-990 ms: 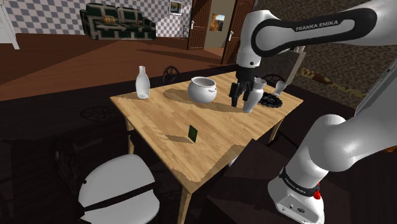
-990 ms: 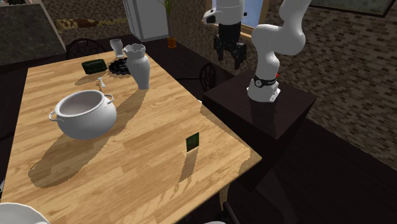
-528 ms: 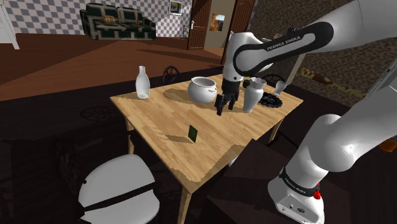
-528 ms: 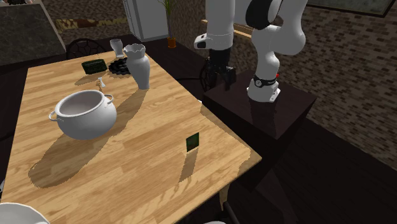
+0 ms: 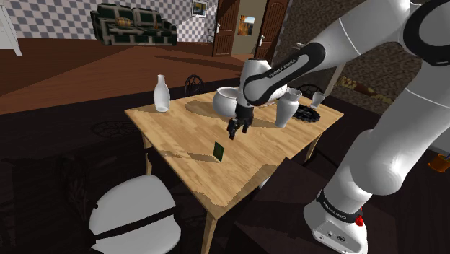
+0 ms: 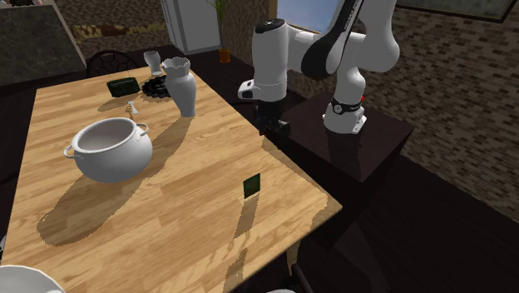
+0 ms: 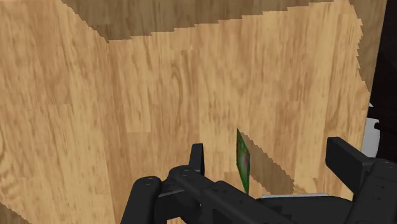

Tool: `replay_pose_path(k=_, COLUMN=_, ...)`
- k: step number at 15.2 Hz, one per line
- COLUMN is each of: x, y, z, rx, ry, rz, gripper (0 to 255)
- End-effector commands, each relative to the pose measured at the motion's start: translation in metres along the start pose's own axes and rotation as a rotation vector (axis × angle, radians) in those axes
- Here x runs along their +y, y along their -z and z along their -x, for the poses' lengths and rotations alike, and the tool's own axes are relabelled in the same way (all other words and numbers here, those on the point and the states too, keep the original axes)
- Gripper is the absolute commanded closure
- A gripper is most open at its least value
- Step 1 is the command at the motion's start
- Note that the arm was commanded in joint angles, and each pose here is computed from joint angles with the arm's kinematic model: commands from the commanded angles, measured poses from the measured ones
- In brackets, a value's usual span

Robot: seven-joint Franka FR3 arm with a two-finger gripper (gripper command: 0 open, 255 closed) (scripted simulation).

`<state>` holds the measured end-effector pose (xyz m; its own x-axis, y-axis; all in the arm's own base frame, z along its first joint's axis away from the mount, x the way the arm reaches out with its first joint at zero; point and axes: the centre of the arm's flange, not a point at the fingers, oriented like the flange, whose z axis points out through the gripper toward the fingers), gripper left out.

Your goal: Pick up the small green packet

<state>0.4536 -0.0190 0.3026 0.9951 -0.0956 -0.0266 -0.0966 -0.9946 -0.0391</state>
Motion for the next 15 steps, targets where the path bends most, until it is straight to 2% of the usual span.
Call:
replay_pose_path(k=1, x=-0.001, y=-0.018, z=-0.016, rx=0.017, ry=0.003, rz=-0.005, gripper=0)
replay_pose_path(k=6, x=-0.004, y=-0.066, z=-0.056, rx=0.052, ry=0.010, rz=-0.019, gripper=0)
replay_pose_path(k=15, x=-0.003, y=-0.109, z=-0.060, rx=0.055, ry=0.011, rz=-0.020, gripper=0)
